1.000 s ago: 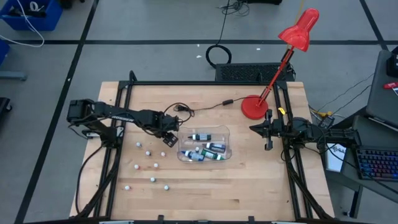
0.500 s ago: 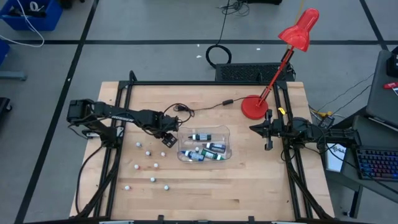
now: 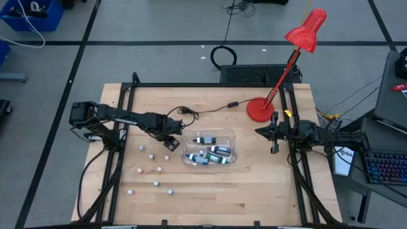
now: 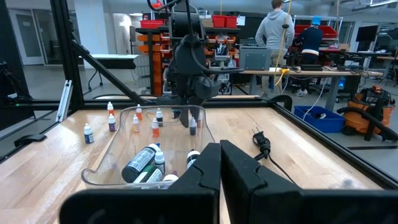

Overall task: Pick & Place food coloring
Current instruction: Put the small violet food coloring bottle into the transparent bin

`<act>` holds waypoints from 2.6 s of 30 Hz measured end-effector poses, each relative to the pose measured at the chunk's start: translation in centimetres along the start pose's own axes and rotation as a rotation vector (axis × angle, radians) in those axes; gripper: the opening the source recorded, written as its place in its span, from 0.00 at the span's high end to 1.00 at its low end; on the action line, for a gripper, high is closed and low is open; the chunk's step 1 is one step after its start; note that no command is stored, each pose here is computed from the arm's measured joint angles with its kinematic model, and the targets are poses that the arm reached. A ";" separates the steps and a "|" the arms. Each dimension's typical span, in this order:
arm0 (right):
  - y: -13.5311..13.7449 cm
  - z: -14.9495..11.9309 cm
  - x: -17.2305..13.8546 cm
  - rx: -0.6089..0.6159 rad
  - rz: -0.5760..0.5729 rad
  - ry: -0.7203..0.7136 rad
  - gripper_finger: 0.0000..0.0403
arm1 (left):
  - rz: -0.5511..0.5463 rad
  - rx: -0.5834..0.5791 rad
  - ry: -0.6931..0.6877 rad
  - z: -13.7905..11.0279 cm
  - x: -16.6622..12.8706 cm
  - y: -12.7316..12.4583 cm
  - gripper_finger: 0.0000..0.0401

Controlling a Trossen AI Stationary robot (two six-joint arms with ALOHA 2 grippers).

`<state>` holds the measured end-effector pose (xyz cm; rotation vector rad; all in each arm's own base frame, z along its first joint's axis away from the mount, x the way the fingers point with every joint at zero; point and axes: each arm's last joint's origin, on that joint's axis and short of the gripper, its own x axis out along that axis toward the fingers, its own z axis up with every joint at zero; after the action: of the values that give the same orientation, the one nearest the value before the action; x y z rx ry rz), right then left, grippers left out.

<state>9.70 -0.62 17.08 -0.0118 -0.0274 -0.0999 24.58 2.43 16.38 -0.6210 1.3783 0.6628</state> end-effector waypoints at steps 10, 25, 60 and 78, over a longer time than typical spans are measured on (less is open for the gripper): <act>0.0 0.0 0.0 0.000 0.000 0.000 1.00 | -0.008 0.000 -0.009 0.1 0.0 -0.1 0.71; 0.0 0.0 0.0 0.000 0.000 0.000 1.00 | 0.009 0.014 -0.056 0.3 -0.1 -0.1 0.67; 0.0 0.0 0.0 0.000 0.000 0.000 1.00 | 0.032 0.153 -0.151 2.1 -9.1 -2.5 0.87; 0.0 0.0 0.0 0.000 0.000 0.000 1.00 | -0.023 0.572 -0.161 7.0 -11.4 -13.3 0.87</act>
<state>9.70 -0.62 17.09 -0.0118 -0.0275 -0.0999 38.30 -2.05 28.53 -0.1224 1.3248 0.2667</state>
